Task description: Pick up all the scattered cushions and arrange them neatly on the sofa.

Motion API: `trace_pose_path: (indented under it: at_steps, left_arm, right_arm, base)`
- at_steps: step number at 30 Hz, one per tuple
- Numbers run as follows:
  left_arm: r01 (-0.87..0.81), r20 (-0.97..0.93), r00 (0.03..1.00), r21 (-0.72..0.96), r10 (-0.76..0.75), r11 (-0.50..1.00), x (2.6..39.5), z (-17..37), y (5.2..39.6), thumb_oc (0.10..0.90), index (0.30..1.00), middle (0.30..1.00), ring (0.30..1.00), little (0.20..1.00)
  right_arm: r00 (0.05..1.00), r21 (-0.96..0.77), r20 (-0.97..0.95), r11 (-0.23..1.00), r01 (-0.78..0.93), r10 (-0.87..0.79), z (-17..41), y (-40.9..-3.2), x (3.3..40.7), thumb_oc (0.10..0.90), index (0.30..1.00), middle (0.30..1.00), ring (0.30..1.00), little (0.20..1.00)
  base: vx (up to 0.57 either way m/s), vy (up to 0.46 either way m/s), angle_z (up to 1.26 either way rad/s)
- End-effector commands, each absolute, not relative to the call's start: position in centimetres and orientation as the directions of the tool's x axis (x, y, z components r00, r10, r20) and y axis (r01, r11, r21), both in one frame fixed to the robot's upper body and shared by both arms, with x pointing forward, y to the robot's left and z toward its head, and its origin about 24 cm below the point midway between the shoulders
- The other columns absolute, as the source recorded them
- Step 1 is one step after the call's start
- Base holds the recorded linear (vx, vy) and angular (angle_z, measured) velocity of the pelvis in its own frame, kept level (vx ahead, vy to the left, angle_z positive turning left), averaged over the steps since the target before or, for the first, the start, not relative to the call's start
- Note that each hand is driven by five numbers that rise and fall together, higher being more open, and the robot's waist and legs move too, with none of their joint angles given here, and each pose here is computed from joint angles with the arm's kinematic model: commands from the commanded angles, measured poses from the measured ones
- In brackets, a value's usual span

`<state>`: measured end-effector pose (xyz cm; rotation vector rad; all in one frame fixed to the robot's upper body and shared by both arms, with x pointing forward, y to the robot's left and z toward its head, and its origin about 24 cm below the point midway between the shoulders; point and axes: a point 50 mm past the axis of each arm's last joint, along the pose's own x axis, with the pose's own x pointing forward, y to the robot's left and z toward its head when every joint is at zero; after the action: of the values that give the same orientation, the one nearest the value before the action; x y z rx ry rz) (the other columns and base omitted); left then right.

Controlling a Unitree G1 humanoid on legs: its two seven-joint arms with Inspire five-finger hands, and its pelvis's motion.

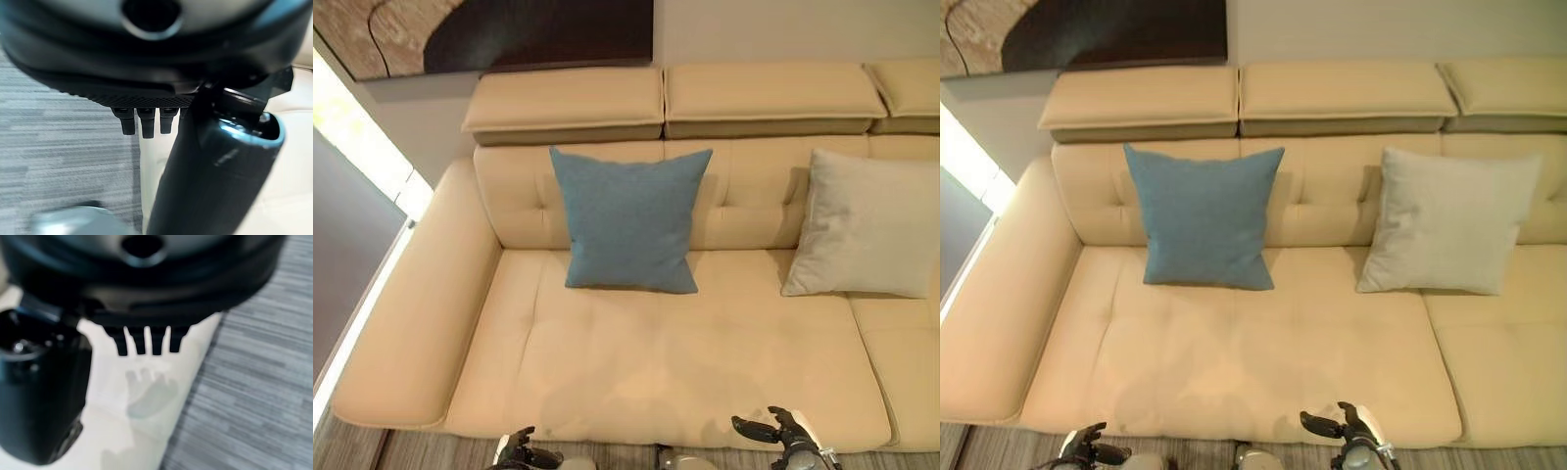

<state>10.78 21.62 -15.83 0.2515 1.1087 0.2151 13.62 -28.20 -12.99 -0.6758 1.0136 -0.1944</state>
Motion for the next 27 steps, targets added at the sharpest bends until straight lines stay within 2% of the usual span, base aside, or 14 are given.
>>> trace_pose_path:
  at_steps: [1, 11, 20, 27]
  left_arm:
    - [-0.061, -0.816, 0.475, 0.342, 0.329, 0.938, 11.0, -15.2, 22.9, 0.8, 0.9, 0.9, 0.9, 0.9]
    - [-0.029, -0.766, 0.535, 0.406, 0.357, 0.913, 13.2, -14.3, 23.9, 0.8, 0.9, 0.9, 0.9, 0.9]
    - [0.009, -0.79, 0.472, 0.449, 0.392, 0.894, 11.5, -14.7, 25.2, 0.8, 0.9, 0.9, 0.9, 0.9]
    - [-0.001, -0.809, 0.42, 0.452, 0.411, 0.892, 10.2, -15.3, 24.8, 0.8, 0.9, 0.9, 0.9, 0.9]
  right_arm:
    - [0.522, -0.614, -0.709, 0.779, -0.124, -0.475, -12.9, -28.4, 13.8, 0.8, 0.9, 0.9, 0.9, 0.9]
    - [0.546, -0.611, -0.712, 0.772, -0.173, -0.441, -13.0, -27.1, 15.1, 0.8, 0.9, 0.9, 0.9, 0.9]
    - [0.493, -0.579, -0.755, 0.793, -0.191, -0.433, -13.9, -26.6, 13.3, 0.8, 0.9, 0.9, 0.9, 0.9]
    - [0.501, -0.57, -0.756, 0.8, -0.188, -0.421, -13.9, -26.0, 13.7, 0.8, 0.9, 0.9, 0.9, 0.9]
  base:
    - [-0.19, 0.142, 0.4]
    - [-0.29, 0.15, 0.02]
    - [-0.21, 0.032, -0.03]
    - [-0.09, -0.102, -0.2]
